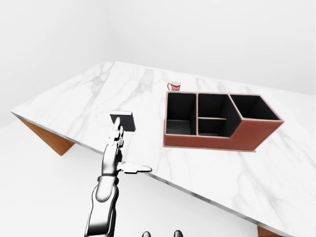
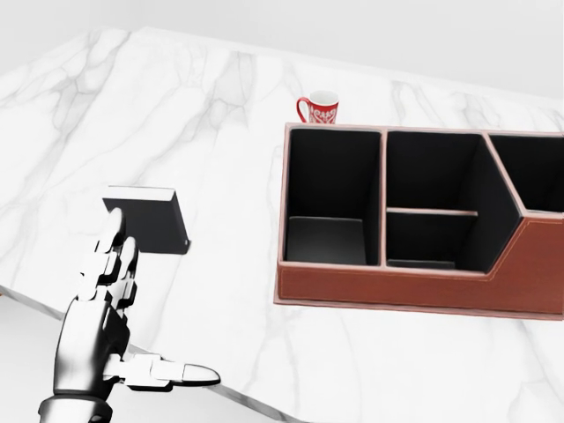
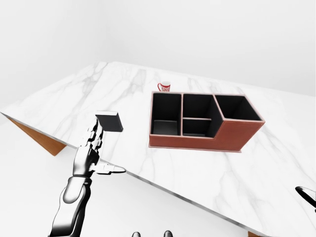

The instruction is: Pick up the book and place it in the left compartment of the caddy.

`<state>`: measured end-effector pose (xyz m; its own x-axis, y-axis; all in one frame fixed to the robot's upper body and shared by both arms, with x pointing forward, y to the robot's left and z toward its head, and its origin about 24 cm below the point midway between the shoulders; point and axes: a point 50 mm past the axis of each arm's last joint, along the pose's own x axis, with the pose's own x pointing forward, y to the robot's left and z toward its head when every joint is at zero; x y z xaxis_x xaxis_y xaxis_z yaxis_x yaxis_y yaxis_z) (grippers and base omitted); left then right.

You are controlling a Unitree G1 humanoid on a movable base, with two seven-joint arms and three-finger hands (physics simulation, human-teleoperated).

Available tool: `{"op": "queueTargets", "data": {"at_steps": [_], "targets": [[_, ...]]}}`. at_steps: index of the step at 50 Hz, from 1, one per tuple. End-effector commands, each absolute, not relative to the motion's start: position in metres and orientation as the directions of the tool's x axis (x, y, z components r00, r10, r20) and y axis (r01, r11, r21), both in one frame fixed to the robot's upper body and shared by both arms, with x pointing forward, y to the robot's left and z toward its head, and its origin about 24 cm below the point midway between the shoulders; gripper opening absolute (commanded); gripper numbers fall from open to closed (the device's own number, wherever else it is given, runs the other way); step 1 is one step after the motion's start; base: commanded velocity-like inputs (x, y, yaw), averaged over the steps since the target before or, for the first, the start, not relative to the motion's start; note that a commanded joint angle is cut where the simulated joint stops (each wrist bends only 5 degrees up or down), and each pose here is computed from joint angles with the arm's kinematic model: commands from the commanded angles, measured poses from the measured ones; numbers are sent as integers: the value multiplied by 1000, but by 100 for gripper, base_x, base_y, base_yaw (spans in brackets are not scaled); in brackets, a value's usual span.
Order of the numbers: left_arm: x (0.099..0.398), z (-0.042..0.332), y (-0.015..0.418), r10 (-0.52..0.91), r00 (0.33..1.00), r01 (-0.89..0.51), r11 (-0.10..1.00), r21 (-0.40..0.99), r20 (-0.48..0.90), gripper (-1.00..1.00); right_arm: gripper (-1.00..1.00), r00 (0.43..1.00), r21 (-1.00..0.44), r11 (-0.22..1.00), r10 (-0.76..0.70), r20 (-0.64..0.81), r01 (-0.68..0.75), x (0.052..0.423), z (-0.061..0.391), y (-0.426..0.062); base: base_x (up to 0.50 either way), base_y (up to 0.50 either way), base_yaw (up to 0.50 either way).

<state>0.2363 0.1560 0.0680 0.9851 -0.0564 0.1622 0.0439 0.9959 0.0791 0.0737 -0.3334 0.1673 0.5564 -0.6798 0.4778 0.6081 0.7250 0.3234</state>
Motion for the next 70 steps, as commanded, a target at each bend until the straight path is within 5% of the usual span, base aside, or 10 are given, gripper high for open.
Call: {"op": "queueTargets", "data": {"at_steps": [1,70], "targets": [[236,68,155,-62,985,50,996,77,161,100,100,557,324,726,-679,478,607,74,167,-333,16,7,0],[233,71,154,-76,981,64,995,70,176,100,100,537,348,708,-698,474,614,73,168,-336,16,6,0]]}}
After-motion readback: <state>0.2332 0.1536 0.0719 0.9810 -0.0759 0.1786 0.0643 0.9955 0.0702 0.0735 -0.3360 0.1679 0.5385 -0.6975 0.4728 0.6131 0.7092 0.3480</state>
